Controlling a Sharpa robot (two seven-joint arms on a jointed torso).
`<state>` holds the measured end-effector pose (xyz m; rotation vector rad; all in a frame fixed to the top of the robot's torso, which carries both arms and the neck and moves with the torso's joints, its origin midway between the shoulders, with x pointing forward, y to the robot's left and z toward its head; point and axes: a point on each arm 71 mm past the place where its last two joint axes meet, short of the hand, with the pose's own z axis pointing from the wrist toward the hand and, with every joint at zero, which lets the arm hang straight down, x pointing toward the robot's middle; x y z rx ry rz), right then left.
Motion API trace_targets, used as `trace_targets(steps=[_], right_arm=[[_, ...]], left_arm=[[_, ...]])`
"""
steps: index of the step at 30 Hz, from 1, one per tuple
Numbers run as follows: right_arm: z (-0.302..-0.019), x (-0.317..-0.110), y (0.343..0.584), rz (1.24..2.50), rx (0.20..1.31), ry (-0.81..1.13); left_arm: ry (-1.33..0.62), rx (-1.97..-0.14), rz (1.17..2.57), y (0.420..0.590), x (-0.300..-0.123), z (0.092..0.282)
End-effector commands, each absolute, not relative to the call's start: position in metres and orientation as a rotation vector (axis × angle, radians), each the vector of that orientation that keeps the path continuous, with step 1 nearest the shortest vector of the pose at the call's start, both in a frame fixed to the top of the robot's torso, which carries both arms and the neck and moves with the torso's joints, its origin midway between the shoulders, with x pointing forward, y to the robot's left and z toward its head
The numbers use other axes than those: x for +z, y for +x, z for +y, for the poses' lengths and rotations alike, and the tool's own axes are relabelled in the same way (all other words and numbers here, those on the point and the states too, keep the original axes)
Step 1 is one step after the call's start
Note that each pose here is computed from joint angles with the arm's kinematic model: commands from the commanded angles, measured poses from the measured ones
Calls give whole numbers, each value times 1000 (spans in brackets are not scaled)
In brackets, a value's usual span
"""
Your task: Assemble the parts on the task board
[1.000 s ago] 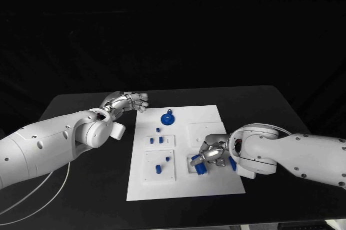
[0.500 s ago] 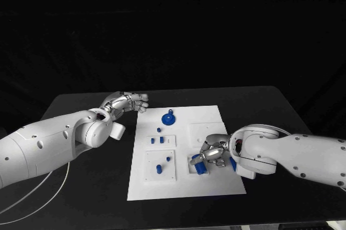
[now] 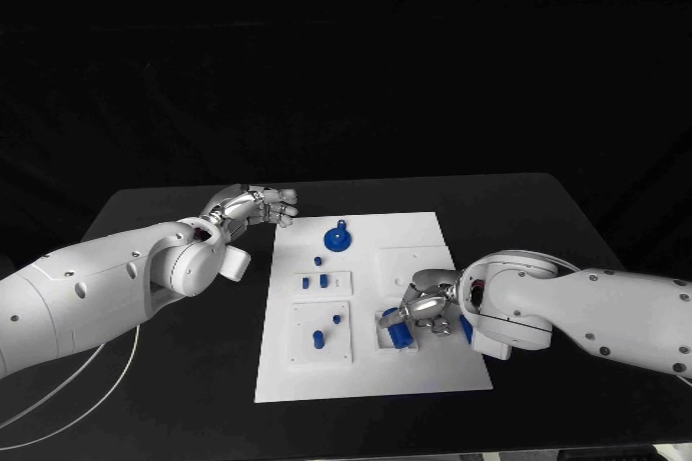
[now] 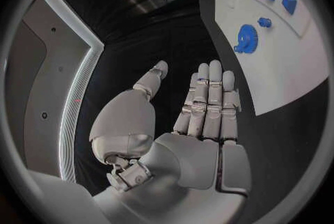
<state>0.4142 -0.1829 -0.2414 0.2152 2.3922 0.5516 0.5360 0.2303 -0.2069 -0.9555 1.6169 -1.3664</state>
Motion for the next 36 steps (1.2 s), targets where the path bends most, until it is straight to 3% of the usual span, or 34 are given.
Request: trace_targets(steps=[1, 22, 36], right_arm=[[-183, -247, 411, 2418, 538, 216], [-182, -247, 411, 2418, 550, 206], [-185, -246, 408, 2435, 629, 151]], left_arm=[[-940, -1384, 1627, 535, -206, 228], [-939, -1382, 1628, 535, -207, 228], [-941, -1376, 1630, 535, -207, 229]])
